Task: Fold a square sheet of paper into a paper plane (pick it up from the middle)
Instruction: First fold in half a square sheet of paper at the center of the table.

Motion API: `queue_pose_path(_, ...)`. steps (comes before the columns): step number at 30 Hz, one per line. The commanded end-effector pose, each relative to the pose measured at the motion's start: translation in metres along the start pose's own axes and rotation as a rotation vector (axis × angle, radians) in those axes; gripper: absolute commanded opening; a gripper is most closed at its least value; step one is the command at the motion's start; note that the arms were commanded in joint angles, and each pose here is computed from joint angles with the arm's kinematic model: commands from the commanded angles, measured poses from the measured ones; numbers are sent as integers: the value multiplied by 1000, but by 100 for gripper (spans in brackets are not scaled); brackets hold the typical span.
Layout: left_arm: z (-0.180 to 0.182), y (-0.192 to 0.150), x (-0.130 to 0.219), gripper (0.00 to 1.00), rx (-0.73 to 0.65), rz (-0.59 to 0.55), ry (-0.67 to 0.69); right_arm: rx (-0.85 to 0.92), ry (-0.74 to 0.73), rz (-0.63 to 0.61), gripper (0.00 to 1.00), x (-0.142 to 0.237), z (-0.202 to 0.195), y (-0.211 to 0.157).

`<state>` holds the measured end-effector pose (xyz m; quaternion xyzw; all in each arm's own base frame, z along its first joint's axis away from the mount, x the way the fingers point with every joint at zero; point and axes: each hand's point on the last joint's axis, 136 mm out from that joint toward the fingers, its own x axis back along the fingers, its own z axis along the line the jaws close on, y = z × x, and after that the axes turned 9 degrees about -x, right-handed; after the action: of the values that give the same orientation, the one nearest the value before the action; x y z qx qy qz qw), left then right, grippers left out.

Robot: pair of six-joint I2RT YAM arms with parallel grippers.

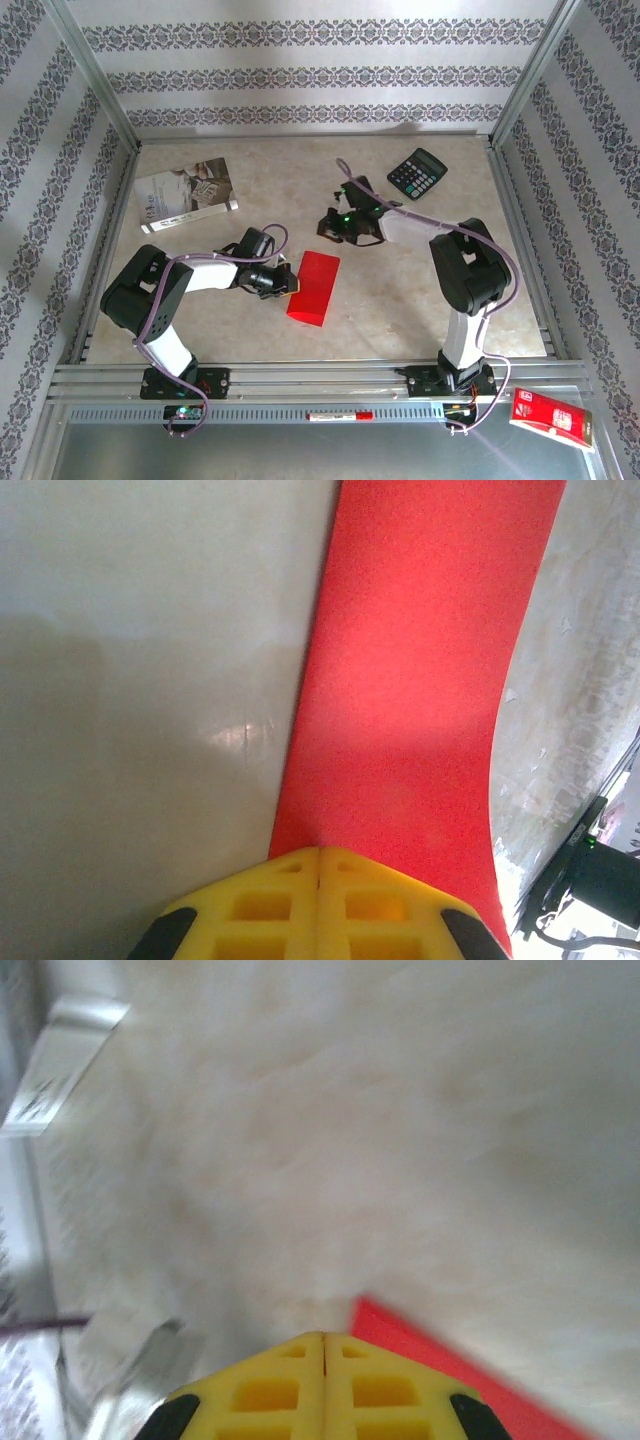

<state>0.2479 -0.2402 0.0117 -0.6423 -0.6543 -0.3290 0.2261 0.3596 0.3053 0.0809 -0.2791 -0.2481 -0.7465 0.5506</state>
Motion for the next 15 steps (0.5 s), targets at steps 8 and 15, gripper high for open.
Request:
queue_pose_path(8,64,-59,-9,0,148,143,262,-52,8,124,0,-62,-10,-52)
queue_pose_path(15,62,-58,-7,0,145,135,261,-82,-33,124,0,-66,-37,-51)
